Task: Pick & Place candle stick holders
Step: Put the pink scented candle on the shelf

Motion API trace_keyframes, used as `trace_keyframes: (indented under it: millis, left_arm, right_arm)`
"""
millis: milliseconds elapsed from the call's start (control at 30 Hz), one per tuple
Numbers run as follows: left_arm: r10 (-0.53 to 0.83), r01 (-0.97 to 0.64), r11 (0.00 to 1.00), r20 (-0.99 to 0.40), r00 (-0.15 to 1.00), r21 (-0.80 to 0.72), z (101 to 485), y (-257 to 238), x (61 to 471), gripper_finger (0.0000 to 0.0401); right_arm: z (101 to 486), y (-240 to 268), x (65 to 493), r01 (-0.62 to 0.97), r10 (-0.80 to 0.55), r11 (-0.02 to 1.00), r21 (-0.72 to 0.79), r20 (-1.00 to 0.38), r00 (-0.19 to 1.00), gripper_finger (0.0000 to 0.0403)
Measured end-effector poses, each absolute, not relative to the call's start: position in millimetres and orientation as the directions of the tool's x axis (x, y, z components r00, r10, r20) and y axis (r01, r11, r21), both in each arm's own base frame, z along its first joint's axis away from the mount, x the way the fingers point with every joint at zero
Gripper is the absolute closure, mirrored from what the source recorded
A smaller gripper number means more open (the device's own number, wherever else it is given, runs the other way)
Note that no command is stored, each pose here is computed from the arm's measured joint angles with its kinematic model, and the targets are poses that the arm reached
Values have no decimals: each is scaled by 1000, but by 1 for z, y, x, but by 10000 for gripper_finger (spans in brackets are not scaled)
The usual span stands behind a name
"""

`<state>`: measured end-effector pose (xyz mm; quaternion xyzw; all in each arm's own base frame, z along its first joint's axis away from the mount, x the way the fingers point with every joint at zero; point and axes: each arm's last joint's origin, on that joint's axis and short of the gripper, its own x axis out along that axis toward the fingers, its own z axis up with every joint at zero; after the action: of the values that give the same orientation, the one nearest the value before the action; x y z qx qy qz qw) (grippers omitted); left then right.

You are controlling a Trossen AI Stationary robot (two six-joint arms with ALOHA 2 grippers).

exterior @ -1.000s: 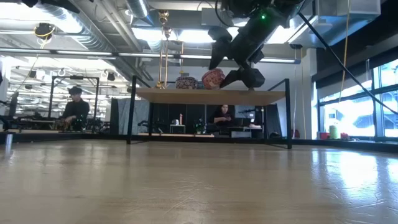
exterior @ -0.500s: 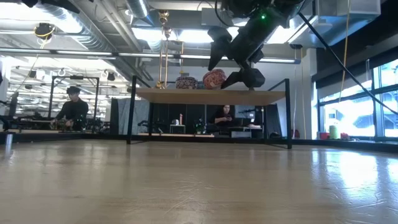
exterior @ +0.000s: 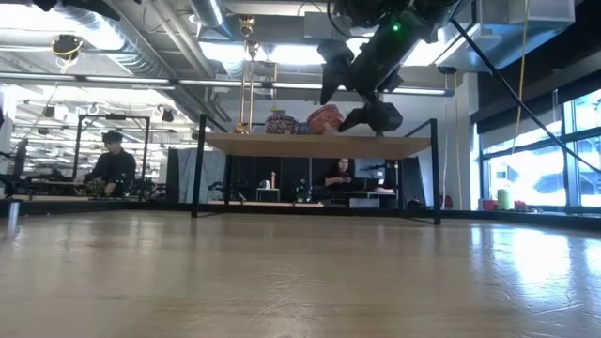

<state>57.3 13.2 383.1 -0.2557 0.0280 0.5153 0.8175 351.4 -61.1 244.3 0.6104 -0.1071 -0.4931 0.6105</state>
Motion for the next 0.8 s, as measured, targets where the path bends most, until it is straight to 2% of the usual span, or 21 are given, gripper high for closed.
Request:
trace_keyframes:
  millis: [800]
  left_arm:
    - [811, -852, 346, -331, 482, -392, 382, 13, 58, 150]
  right_arm:
    - [241, -68, 346, 506, -772, -244, 827, -481, 415, 84]
